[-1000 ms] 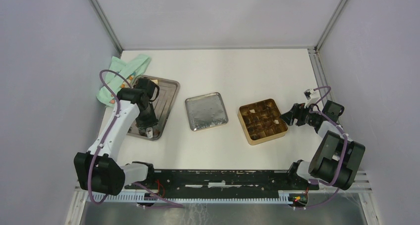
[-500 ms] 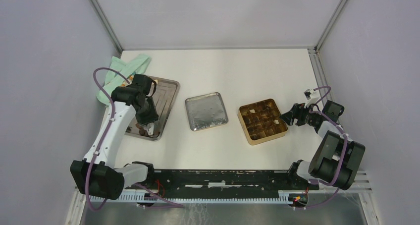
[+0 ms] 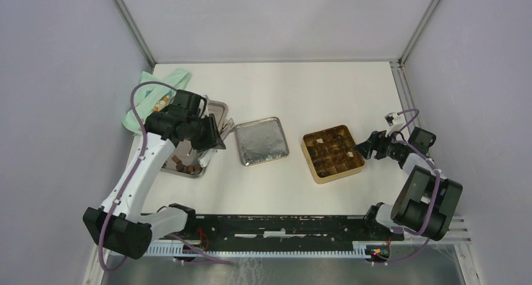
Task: Pack the chocolate
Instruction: Pick up the fake chocolate from the plate, then pick up the packing box from the center of the board.
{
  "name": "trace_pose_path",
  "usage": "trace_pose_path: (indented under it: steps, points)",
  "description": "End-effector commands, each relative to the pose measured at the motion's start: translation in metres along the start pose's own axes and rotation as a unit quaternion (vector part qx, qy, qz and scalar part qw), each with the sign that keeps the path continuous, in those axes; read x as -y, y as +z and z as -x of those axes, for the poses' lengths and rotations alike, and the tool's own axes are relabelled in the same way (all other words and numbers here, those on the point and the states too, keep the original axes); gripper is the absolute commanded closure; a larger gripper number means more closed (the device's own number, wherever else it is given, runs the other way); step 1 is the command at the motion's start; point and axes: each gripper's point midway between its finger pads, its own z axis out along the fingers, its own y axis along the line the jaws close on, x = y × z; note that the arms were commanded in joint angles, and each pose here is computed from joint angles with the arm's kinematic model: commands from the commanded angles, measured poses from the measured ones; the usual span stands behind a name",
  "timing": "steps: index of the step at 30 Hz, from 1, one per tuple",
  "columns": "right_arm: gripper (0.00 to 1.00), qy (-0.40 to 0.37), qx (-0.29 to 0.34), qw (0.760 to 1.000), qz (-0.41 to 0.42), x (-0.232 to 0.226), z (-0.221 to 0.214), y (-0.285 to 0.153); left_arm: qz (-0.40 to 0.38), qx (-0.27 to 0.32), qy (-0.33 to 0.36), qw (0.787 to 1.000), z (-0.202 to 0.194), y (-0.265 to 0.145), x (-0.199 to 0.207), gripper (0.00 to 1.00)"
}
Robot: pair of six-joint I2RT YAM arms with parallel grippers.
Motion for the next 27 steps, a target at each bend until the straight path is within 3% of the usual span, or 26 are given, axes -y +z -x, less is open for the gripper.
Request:
trace_pose_path:
  steps: [1,11,20,27]
  points:
    - [0.24,-0.029,0.025,0.999,0.020,-0.005,0.017,-0.003,-0.127,0.030,0.058,0.990,0.008,-0.014,0.074,0.98]
    - [0.24,-0.041,0.029,0.999,0.015,-0.004,0.021,-0.007,-0.273,-0.006,0.180,0.945,-0.041,-0.006,0.183,0.98]
    - [0.25,-0.089,-0.016,0.996,-0.008,0.003,0.039,-0.001,-0.301,-0.036,0.234,0.924,-0.067,0.012,0.216,0.98]
    - [0.28,-0.133,-0.086,0.986,-0.044,0.000,0.048,0.019,-0.308,-0.042,0.254,0.916,-0.077,0.021,0.225,0.98]
